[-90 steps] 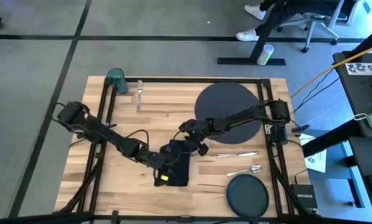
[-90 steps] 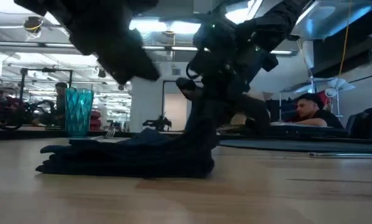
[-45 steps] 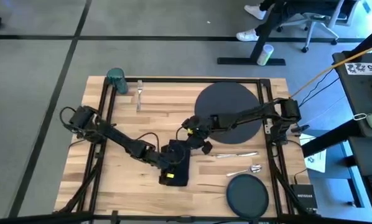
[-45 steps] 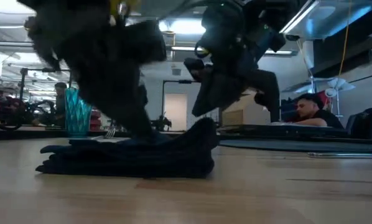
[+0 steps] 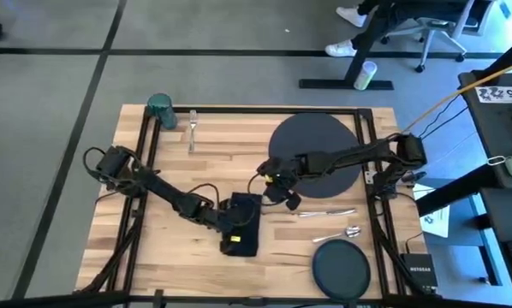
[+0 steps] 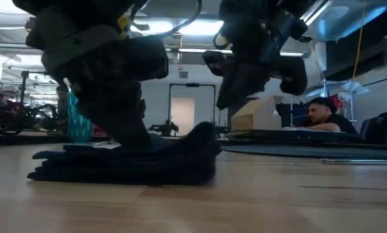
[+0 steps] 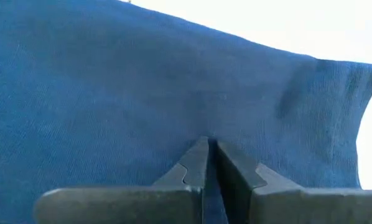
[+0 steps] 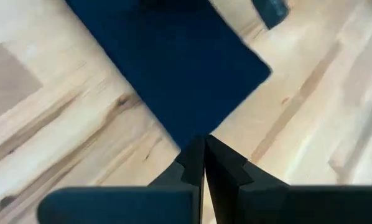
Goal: Set table place
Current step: Fold the black table napkin, then put the silver fork on top of the black table napkin
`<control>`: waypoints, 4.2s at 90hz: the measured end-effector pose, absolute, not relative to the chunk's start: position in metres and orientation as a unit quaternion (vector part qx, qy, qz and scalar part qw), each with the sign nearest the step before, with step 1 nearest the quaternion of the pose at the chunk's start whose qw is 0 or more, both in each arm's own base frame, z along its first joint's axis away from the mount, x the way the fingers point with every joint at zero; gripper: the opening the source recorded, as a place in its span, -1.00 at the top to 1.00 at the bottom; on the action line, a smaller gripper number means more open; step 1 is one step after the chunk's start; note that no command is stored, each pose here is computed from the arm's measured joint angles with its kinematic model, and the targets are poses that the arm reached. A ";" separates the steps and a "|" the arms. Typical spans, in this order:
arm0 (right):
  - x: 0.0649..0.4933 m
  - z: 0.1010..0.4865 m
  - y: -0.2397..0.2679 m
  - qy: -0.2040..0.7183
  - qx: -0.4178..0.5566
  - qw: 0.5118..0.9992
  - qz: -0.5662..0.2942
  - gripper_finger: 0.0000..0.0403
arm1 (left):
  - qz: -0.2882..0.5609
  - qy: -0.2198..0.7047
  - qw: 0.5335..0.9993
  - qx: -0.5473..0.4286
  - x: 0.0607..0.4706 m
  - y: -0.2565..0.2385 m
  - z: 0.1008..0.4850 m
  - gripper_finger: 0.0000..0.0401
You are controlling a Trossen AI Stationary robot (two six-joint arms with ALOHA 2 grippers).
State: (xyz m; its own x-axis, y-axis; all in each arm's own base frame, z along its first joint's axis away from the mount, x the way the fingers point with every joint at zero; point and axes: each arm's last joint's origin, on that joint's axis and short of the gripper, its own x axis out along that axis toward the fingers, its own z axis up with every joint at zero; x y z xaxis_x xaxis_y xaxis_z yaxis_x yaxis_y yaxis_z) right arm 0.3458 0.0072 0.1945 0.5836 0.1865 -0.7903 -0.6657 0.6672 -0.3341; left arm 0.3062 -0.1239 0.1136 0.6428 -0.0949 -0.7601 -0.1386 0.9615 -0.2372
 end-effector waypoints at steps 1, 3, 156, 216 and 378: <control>0.345 0.195 0.007 0.379 -0.317 0.831 0.257 1.00 | 0.013 0.422 0.896 -0.139 0.306 -0.124 0.114 0.93; 0.345 0.195 0.007 0.380 -0.317 0.830 0.257 1.00 | 0.015 0.423 0.895 -0.141 0.304 -0.124 0.113 0.93; 0.329 0.202 0.003 0.430 -0.319 0.808 0.246 1.00 | 0.035 0.398 0.886 -0.234 0.184 -0.137 0.174 0.93; 0.329 0.202 -0.001 0.429 -0.321 0.806 0.249 1.00 | 0.070 0.505 0.819 -0.263 0.154 -0.171 0.137 0.93; 0.338 0.208 0.001 0.370 -0.344 0.824 0.257 1.00 | 0.575 0.376 0.654 -0.316 0.193 0.133 0.188 0.42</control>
State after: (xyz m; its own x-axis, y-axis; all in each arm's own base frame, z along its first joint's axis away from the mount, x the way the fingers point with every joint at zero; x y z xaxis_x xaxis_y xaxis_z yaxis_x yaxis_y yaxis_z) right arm 0.3378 0.0005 0.2080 0.5939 0.1686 -0.7867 -0.6784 0.6307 -0.3769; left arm 0.1935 0.1329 0.1883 0.0564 0.5148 -0.8554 -0.9902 0.1388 0.0182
